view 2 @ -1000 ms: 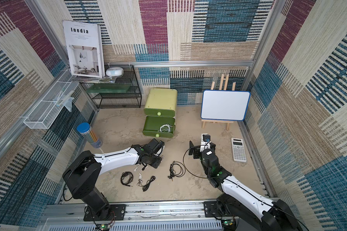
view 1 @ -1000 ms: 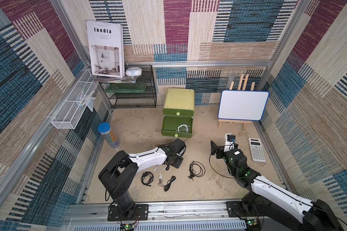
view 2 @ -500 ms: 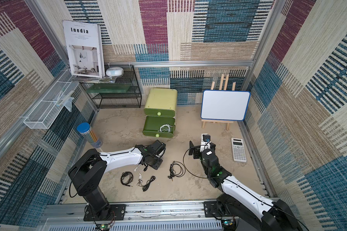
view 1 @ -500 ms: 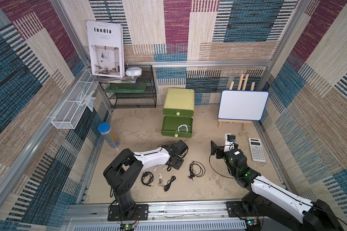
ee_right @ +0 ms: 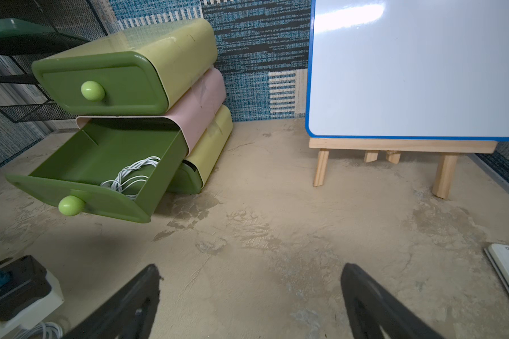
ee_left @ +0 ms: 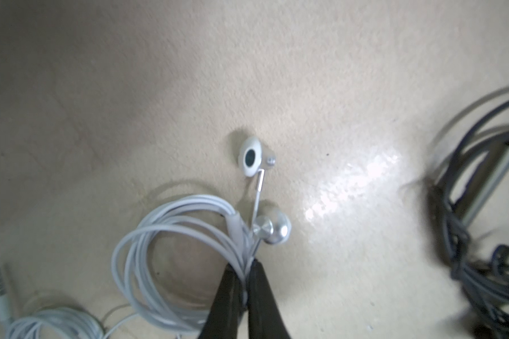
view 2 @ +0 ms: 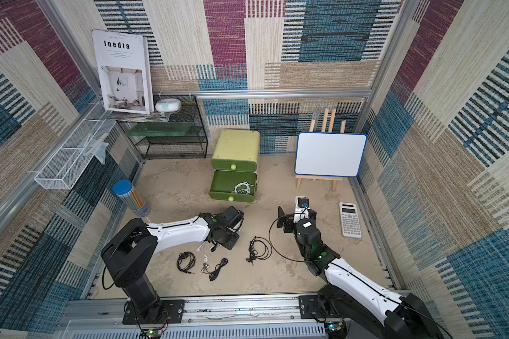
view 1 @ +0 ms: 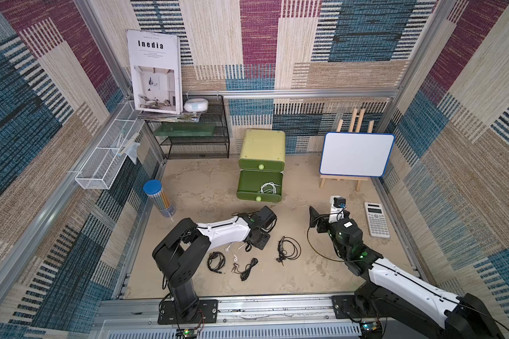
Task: Place the wired earphones into the drawer by color
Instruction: Pick up the wired earphones from the center of the board.
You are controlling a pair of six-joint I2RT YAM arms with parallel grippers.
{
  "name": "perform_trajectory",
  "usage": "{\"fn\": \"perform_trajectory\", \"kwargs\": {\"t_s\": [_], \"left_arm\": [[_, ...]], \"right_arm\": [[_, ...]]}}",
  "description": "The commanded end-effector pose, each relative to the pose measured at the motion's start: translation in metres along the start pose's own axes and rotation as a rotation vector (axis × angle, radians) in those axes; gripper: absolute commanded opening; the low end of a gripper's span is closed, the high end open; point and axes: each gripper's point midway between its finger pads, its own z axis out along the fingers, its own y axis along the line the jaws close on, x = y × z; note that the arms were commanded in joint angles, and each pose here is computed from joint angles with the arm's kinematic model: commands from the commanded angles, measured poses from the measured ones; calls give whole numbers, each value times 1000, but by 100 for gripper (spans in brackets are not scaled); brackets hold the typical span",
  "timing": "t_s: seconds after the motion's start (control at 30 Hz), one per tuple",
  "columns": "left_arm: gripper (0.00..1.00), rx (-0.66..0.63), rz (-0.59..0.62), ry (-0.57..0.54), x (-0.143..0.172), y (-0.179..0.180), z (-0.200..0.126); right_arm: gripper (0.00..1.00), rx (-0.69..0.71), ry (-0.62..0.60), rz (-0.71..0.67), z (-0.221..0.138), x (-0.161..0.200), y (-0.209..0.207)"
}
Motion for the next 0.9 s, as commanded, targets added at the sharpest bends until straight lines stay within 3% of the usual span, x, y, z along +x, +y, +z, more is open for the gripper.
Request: {"fn": "perform_trajectory", "kwargs": {"t_s": [0.0, 0.43, 0.87], "left_arm": [[6, 14, -6, 42, 11, -2, 1], [0, 11, -29, 10, 6, -1, -9], [0, -27, -93, -142, -12, 14, -69]], "right_arm": [[99, 7, -23, 9, -1, -5, -1], [99, 12, -28, 10, -1, -6, -2], [99, 9, -37, 14, -3, -8, -3]]}}
